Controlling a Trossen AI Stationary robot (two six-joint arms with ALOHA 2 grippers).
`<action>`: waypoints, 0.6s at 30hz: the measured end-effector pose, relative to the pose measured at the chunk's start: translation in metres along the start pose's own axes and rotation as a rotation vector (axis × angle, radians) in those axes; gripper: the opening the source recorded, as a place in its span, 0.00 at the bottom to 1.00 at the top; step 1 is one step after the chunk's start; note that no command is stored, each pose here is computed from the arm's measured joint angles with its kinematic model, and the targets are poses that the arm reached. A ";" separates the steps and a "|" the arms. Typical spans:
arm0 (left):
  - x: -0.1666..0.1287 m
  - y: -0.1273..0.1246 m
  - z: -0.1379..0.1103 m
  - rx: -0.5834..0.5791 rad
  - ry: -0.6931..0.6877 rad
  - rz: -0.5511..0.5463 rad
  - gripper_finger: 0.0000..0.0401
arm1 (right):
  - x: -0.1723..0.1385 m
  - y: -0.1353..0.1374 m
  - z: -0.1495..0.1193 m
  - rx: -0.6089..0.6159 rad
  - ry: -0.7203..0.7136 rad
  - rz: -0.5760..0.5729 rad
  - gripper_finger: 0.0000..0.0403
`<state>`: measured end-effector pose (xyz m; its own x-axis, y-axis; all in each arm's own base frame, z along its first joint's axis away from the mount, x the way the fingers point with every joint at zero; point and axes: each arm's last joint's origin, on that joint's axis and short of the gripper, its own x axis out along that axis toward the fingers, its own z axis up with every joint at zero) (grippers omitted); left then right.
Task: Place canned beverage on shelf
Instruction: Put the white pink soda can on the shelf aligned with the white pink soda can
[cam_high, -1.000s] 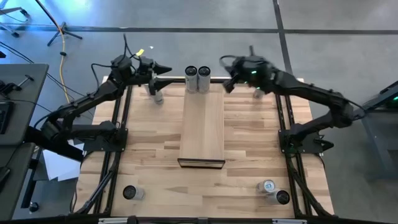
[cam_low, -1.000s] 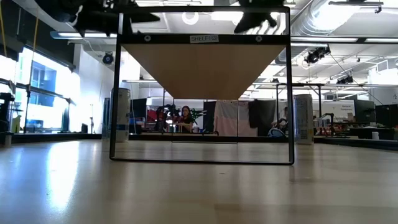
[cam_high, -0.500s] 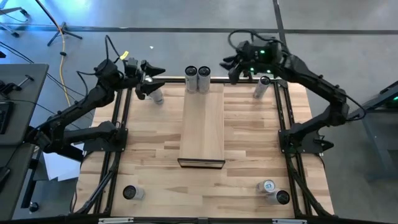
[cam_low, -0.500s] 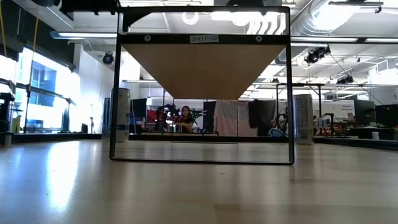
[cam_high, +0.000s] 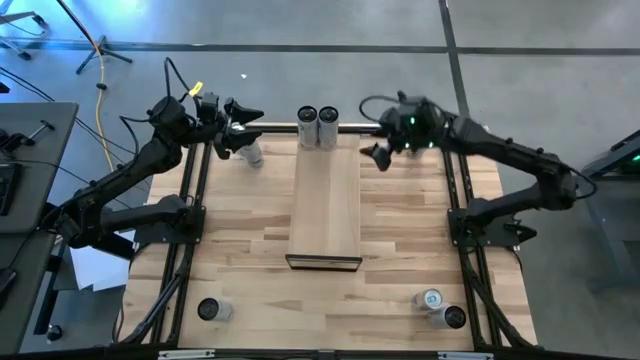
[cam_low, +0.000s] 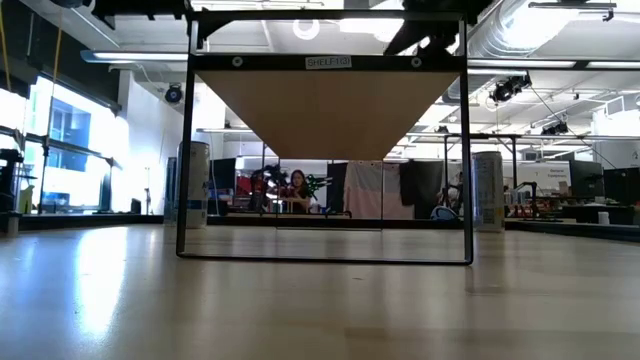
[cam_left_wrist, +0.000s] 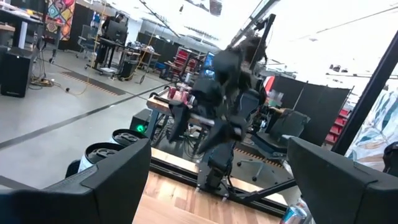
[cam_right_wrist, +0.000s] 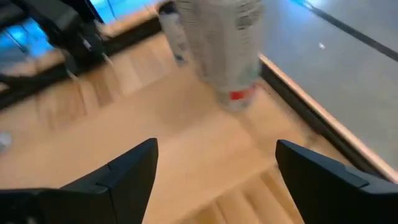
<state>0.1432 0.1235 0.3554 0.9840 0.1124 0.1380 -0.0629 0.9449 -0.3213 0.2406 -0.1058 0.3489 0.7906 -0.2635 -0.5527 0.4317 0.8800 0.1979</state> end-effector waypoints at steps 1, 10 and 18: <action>0.000 0.000 0.000 -0.005 0.000 0.000 0.86 | 0.005 0.004 -0.005 -0.008 -0.043 0.008 0.77; 0.000 0.000 0.000 -0.054 0.000 0.003 0.86 | 0.062 0.028 -0.021 -0.117 -0.260 -0.272 0.77; 0.000 0.000 0.000 -0.072 0.000 0.003 0.86 | 0.080 0.035 -0.013 -0.096 -0.324 -0.294 0.77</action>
<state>0.1432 0.1236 0.3553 0.9838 0.1155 0.1372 -0.0538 0.9198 -0.3886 0.3136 -0.0909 0.3009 0.7419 -0.6049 -0.2893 0.6285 0.7777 -0.0142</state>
